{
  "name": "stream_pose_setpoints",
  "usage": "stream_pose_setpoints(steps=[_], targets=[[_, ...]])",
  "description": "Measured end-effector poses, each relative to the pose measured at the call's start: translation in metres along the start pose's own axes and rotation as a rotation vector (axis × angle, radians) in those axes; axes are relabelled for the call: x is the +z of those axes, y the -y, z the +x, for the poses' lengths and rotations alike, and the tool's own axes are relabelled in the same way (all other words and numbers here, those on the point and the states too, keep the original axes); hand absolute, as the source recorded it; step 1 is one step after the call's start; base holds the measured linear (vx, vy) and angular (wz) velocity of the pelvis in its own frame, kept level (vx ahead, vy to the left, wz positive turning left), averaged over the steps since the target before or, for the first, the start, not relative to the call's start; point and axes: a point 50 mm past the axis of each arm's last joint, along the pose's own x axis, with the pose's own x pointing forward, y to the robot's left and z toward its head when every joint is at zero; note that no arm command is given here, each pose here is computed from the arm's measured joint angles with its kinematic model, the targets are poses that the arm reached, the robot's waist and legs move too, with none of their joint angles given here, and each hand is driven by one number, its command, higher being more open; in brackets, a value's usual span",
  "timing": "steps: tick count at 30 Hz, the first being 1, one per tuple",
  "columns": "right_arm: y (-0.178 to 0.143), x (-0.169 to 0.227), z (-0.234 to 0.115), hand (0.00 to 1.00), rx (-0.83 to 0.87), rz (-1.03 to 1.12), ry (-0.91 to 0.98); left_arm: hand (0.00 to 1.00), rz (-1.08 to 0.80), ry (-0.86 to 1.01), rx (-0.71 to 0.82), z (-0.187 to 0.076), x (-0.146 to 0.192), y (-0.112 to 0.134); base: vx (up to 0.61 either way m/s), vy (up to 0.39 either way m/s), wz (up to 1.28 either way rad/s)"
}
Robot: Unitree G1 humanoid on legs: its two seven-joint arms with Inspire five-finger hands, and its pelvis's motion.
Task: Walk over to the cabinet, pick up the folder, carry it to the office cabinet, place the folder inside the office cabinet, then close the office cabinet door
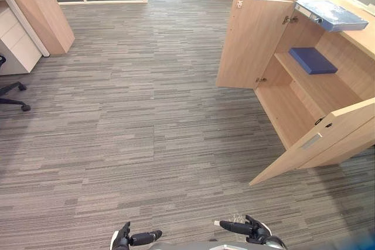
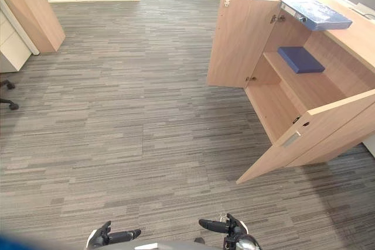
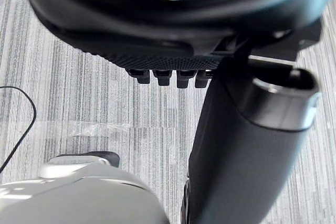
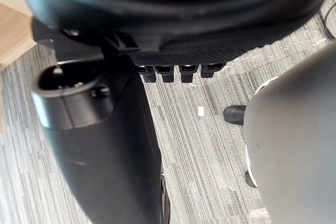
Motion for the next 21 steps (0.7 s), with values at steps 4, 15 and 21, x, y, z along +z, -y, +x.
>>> stream_pose_setpoints(steps=[4,15,21], targets=[[0.016,0.003,0.0,1.0,-0.063,0.106,0.004,1.0,-0.13,0.031,0.019,-0.001,0.005,0.006,0.03,0.073,-0.08],[0.018,-0.001,0.001,1.0,-0.112,0.26,-0.043,1.0,-0.167,0.063,0.061,0.0,0.012,-0.001,0.25,0.315,-0.12],[0.037,0.001,0.0,1.0,-0.159,0.276,-0.025,1.0,-0.115,0.022,0.047,-0.005,-0.007,0.001,0.42,0.345,-0.43]])
